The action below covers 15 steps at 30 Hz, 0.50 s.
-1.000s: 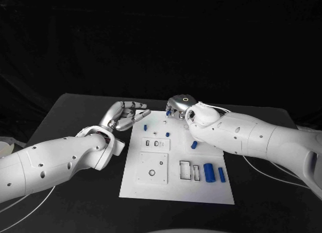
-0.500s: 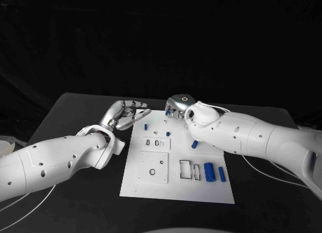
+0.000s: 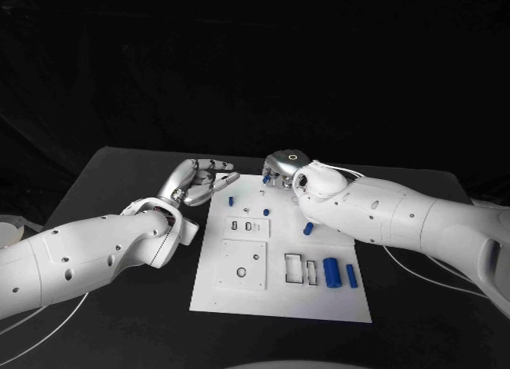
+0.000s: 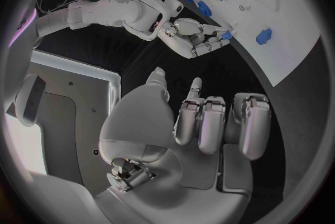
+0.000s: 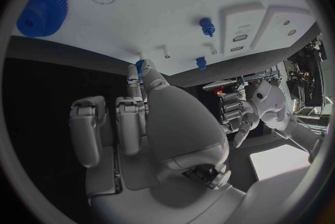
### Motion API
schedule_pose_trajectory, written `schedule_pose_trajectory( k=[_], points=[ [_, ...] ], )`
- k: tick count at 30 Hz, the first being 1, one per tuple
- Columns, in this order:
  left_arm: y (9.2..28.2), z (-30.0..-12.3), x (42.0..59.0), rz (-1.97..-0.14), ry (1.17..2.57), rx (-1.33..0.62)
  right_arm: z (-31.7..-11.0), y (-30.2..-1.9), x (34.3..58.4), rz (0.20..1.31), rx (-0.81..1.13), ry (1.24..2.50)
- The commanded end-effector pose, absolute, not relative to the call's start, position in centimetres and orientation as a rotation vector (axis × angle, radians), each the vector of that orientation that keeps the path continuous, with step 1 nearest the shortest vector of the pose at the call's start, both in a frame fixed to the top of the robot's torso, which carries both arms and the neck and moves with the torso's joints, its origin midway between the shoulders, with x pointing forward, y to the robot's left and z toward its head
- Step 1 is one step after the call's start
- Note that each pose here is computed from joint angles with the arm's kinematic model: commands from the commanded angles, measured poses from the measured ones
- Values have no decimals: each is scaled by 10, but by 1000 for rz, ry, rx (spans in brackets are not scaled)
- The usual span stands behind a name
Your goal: Assemble the parts on the task board
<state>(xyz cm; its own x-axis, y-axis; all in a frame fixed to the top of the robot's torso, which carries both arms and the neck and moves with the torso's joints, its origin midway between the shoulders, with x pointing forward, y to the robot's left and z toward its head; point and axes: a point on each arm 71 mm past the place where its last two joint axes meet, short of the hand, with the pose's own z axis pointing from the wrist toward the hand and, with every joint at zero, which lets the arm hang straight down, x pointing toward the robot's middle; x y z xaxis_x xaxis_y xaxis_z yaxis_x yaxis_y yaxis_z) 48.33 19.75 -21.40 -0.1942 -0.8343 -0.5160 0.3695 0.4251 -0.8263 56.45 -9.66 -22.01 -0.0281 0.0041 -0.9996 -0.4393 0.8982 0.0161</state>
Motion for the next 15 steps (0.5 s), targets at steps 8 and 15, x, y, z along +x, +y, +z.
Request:
schedule_pose_trajectory(
  k=[8,15],
  points=[
    [195,-212,483,-1169,1359,-440,-222,-95,564,357,-368,1580],
    [195,-212,483,-1170,1359,-440,-223,-95,564,341,-364,1596]
  ],
)
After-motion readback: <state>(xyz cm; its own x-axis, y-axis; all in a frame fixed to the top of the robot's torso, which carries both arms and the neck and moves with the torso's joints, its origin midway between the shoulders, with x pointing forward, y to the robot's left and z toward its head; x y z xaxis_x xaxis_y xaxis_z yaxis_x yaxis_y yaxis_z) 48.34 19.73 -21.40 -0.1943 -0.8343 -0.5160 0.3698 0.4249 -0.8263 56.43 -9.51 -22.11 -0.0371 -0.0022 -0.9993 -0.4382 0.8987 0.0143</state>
